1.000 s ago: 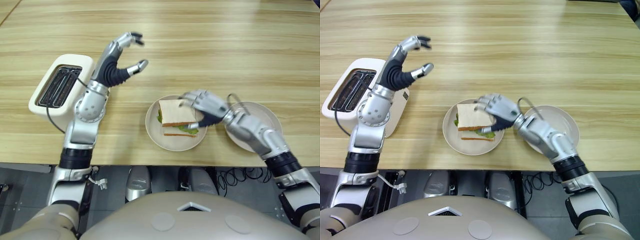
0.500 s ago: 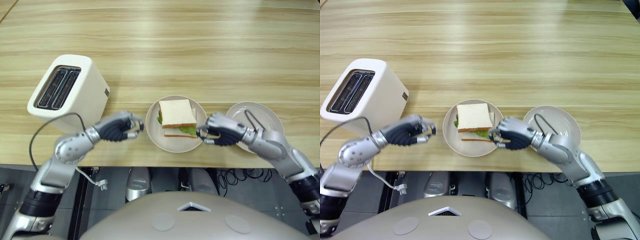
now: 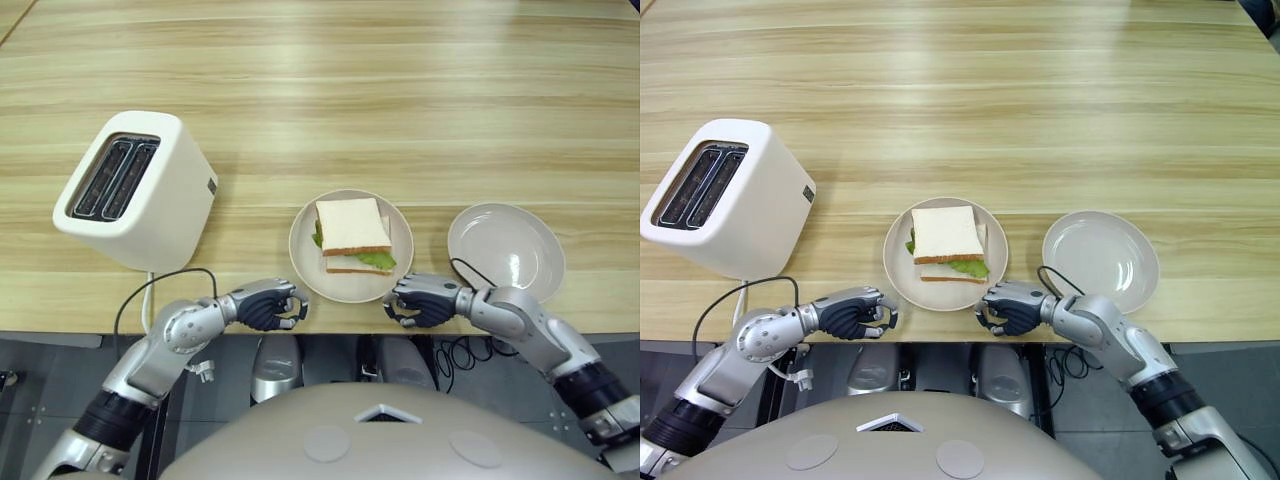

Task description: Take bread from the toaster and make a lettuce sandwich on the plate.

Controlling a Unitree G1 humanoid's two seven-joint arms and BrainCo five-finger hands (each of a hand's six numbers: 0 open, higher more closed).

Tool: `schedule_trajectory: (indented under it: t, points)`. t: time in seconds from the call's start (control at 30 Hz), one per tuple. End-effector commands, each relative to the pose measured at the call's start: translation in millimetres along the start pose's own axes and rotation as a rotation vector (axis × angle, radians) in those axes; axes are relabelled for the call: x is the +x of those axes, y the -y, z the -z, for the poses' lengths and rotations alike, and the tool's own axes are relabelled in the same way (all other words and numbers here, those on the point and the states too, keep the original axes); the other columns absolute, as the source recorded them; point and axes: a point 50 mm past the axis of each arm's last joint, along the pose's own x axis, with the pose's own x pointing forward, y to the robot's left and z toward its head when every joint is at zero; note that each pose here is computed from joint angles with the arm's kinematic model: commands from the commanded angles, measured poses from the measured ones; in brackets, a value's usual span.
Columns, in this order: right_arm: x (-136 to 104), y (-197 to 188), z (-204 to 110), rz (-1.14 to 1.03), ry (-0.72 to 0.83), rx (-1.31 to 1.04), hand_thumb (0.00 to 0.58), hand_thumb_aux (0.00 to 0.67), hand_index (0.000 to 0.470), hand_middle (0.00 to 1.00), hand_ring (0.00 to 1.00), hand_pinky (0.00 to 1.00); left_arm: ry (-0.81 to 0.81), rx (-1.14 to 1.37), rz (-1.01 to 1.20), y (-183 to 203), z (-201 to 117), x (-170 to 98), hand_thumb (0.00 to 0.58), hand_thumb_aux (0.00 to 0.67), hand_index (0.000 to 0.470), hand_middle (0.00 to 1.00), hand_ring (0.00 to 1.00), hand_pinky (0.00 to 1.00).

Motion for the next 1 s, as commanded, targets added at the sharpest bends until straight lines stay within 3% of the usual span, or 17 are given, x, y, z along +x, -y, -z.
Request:
schedule_trajectory:
  t: [0.03,0.2,0.4,1.0]
  points:
    - [12,-6,9,-0.022,-0.053,-0.023,0.580,0.670,0.460,1.00,1.00,1.00,-0.041,0.028,0.000,0,8,14,0.580,0.670,0.460,1.00,1.00,1.00]
    - [23,6,15,0.034,-0.086,-0.039,0.580,0.670,0.460,1.00,1.00,1.00,-0.071,0.035,-0.059,-10,13,29,0.580,0.670,0.460,1.00,1.00,1.00]
    - [39,34,27,0.138,-0.123,-0.053,0.580,0.670,0.460,1.00,1.00,1.00,-0.135,0.007,-0.235,-52,20,54,0.580,0.670,0.460,1.00,1.00,1.00]
    - [88,137,55,0.366,-0.204,-0.081,0.580,0.670,0.460,1.00,1.00,1.00,-0.231,-0.162,-0.338,-134,37,106,0.580,0.670,0.460,1.00,1.00,1.00]
